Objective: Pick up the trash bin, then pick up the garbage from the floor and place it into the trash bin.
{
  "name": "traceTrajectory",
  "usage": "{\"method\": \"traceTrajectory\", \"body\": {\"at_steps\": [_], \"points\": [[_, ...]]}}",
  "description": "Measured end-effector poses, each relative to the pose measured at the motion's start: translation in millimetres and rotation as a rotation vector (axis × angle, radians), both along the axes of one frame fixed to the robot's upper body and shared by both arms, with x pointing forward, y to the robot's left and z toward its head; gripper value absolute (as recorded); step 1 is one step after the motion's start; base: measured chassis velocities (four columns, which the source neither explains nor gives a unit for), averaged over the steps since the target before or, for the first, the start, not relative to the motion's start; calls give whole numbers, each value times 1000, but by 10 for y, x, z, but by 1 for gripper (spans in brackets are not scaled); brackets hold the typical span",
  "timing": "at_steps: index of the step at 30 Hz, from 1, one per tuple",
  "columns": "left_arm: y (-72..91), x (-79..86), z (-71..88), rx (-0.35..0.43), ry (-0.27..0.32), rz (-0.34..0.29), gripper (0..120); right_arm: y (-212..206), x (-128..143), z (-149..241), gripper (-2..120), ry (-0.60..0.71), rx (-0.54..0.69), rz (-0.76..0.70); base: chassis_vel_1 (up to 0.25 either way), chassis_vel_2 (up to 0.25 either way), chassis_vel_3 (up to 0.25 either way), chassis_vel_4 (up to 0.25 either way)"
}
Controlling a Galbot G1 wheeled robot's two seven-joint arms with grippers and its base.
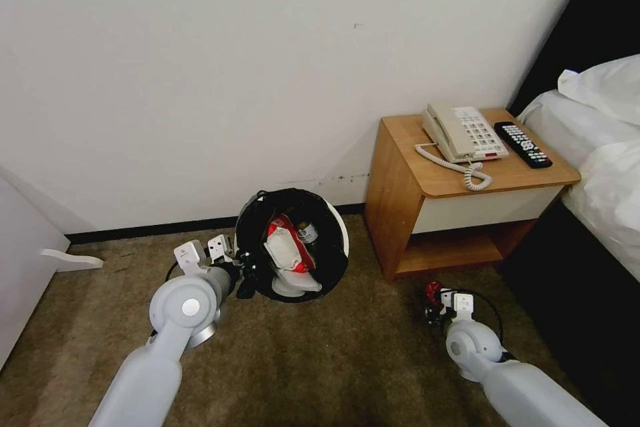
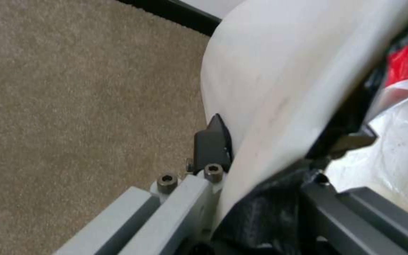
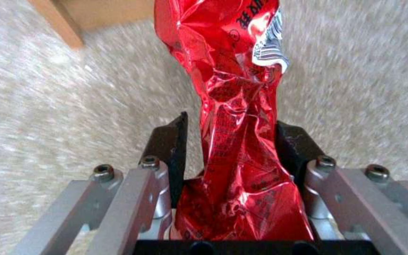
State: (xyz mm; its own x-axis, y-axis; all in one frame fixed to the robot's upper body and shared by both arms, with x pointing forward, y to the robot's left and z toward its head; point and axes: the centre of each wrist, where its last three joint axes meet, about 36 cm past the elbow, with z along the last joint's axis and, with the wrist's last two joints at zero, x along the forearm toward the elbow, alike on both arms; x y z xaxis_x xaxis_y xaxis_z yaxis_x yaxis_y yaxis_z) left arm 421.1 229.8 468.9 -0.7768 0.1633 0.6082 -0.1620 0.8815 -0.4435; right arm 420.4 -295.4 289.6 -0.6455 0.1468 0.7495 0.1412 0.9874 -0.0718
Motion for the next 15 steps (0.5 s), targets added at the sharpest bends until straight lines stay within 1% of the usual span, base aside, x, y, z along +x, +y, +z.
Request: {"method": "traceTrajectory", "body": {"at_steps": [2, 3, 4, 5, 6, 7, 9, 12, 14, 15], "points": [[2, 1, 2, 1, 0, 0, 0, 5, -8, 38, 36, -3, 1, 3, 0, 0, 0, 0], [13, 10, 9, 4, -2, -1, 0, 26, -40, 179, 36, -16, 6, 14, 0, 0, 0, 0], [13, 10, 9, 4, -2, -1, 0, 26, -40, 179, 36, -16, 6, 14, 0, 0, 0, 0], [27, 26, 17, 8, -3, -1, 0, 64, -85, 384, 36, -37, 17, 32, 0, 0, 0, 0], [33, 34, 18, 10, -3, -2, 0, 79, -110, 509, 36, -51, 22, 43, 0, 0, 0, 0], [33, 34, 18, 10, -3, -2, 0, 79, -110, 509, 36, -51, 22, 43, 0, 0, 0, 0], [48, 50, 9, 20, 2, -7, 0, 36, -178, 811, 36, -82, 10, 72, 0, 0, 0, 0], [56, 54, 7, 24, 3, -10, 0, -1, -197, 898, 36, -89, 0, 83, 0, 0, 0, 0], [83, 67, 0, 34, 6, -13, 0, -104, -238, 1112, 36, -107, -32, 119, 0, 0, 0, 0], [83, 67, 0, 34, 6, -13, 0, -104, -238, 1112, 36, -107, -32, 119, 0, 0, 0, 0]]}}
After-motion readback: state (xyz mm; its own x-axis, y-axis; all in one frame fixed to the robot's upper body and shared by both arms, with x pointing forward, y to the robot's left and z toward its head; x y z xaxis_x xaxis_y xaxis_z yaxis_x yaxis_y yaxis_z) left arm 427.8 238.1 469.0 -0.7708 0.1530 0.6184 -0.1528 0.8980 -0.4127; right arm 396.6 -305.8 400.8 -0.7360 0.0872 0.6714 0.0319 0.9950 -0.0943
